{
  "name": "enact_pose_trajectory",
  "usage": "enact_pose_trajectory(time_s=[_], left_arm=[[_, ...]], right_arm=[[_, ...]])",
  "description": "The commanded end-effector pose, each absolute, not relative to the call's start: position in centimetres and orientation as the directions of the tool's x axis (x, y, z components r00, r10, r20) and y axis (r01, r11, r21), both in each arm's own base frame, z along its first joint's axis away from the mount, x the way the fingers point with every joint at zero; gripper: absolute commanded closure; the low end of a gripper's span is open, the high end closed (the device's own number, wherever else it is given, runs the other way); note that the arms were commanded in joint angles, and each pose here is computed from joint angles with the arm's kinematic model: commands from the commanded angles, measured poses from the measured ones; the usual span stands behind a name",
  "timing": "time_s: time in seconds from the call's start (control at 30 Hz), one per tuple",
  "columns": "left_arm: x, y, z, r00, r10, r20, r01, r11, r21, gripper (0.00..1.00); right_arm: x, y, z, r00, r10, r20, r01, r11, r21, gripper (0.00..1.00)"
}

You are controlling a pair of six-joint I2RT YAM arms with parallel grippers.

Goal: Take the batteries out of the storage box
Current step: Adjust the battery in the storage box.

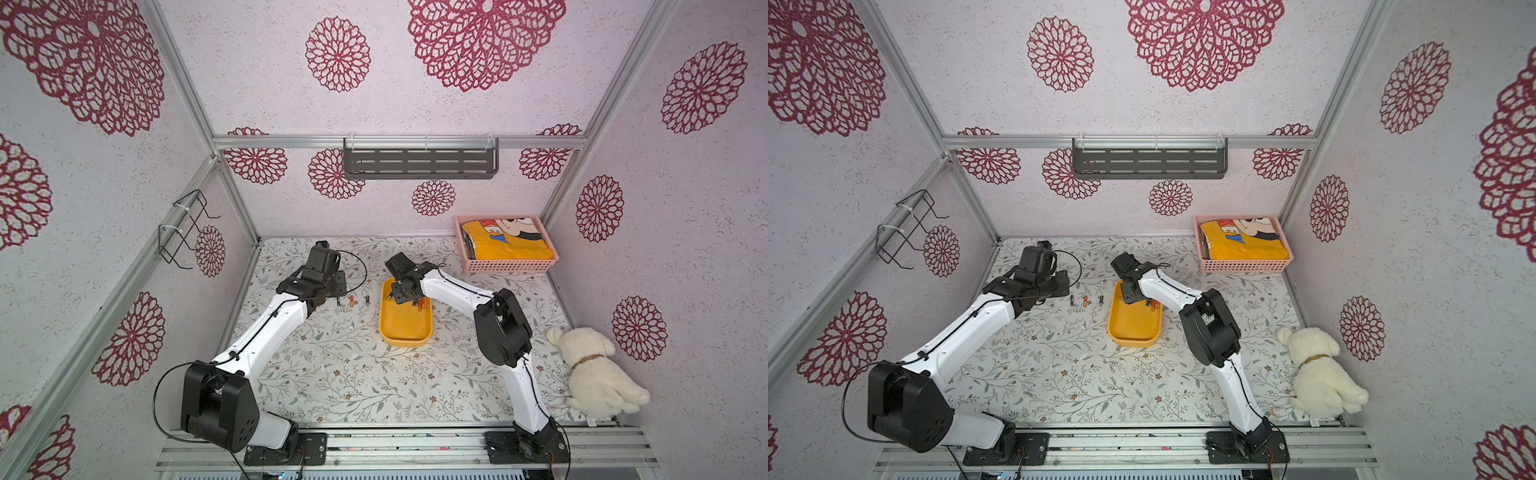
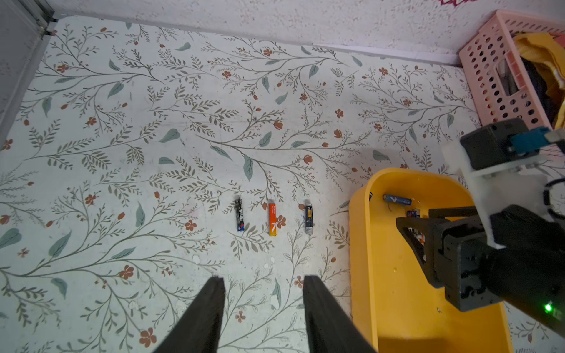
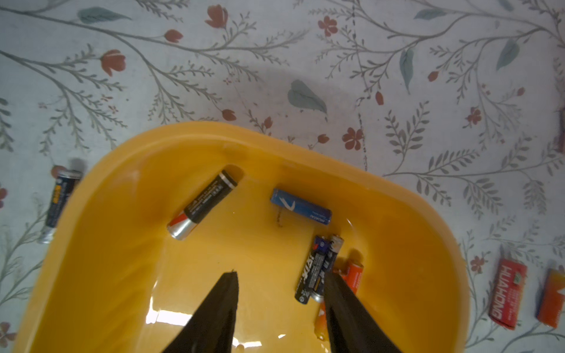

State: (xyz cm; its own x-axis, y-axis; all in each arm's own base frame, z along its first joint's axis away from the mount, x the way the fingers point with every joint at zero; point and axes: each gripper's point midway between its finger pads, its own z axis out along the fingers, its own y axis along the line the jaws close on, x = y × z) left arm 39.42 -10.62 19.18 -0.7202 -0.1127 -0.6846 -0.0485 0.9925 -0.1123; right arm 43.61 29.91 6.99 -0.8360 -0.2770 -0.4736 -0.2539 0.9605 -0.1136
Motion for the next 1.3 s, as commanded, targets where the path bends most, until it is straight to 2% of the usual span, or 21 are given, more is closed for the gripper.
enact_pose_trajectory(time_s=[0.0,0.53,0.87,1.03,1.27], left_arm=[[40.3,-11.0,18.9,-0.712,-0.12,-0.692,-0.059,0.992,-0.112,0.55],[41.5,-12.0,17.2,-0.741,-0.071,-0.668,-0.045,0.997,-0.056,0.53],[41.6,-12.1,16.0,-0.765,-0.056,-0.642,-0.046,0.998,-0.033,0.52],[41.7,-12.1,15.7,-0.771,-0.046,-0.635,-0.041,0.999,-0.022,0.52],[41.4,-12.0,14.9,-0.784,-0.042,-0.62,-0.042,0.999,-0.014,0.52]], right_arm=[[44.1,28.4,7.2,-0.853,-0.242,-0.462,-0.199,0.97,-0.141,0.5],[44.4,29.6,3.4,-0.875,-0.248,-0.415,-0.233,0.969,-0.088,0.55],[44.2,30.3,3.6,-0.878,-0.236,-0.417,-0.24,0.97,-0.044,0.65],[43.8,30.2,2.9,-0.885,-0.241,-0.398,-0.245,0.969,-0.041,0.73],[43.2,29.3,4.2,-0.875,-0.247,-0.417,-0.245,0.968,-0.059,0.65]])
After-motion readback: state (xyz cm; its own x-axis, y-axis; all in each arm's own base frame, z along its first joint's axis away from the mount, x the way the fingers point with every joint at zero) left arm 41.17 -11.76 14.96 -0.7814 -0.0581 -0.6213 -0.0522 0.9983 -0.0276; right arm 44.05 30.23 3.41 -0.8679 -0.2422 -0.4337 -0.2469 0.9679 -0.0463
